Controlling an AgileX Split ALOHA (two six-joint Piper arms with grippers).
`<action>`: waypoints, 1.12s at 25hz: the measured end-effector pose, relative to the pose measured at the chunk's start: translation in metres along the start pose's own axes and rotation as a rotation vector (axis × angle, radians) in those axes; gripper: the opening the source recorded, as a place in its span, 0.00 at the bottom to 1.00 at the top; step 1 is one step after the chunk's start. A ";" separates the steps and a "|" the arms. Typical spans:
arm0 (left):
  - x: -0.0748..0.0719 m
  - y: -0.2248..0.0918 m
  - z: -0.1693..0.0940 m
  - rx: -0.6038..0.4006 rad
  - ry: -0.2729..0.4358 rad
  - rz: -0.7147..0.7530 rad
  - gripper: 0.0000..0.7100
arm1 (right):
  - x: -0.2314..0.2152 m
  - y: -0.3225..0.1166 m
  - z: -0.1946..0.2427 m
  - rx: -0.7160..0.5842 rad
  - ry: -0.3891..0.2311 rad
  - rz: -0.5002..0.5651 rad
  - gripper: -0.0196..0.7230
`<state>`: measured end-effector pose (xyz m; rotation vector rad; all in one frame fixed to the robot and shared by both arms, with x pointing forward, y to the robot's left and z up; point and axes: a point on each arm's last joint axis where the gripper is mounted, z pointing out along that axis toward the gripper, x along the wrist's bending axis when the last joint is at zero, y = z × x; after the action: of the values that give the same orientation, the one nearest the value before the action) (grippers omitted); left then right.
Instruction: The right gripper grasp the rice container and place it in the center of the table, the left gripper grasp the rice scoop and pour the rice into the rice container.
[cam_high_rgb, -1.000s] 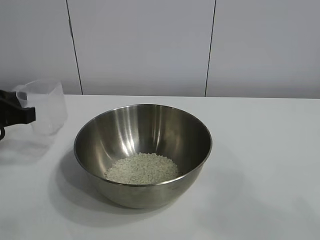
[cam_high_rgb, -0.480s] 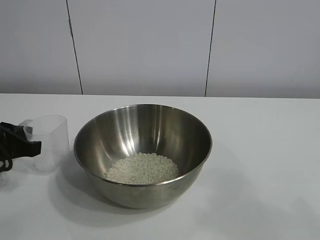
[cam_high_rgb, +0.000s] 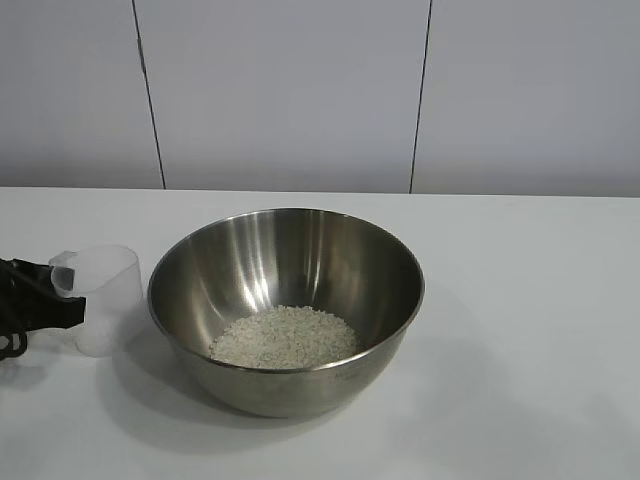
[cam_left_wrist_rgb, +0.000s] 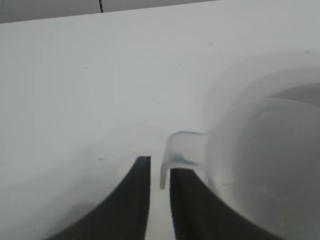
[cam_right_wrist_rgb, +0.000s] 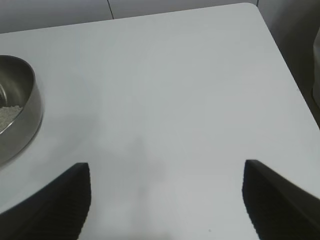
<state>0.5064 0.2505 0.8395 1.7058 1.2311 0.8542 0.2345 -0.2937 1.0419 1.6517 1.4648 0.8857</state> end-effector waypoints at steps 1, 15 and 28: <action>-0.001 -0.004 -0.004 0.017 -0.002 -0.002 0.58 | 0.000 0.000 0.000 0.000 0.000 0.000 0.79; 0.009 0.027 -0.049 -0.035 0.135 0.138 0.60 | 0.000 0.000 0.000 0.000 0.000 0.000 0.79; 0.020 0.188 -0.075 0.288 0.068 -0.069 0.82 | 0.000 0.000 0.000 0.000 0.000 0.000 0.79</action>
<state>0.5178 0.2570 1.0419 1.8592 1.5091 0.7254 0.2345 -0.2937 1.0419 1.6517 1.4648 0.8857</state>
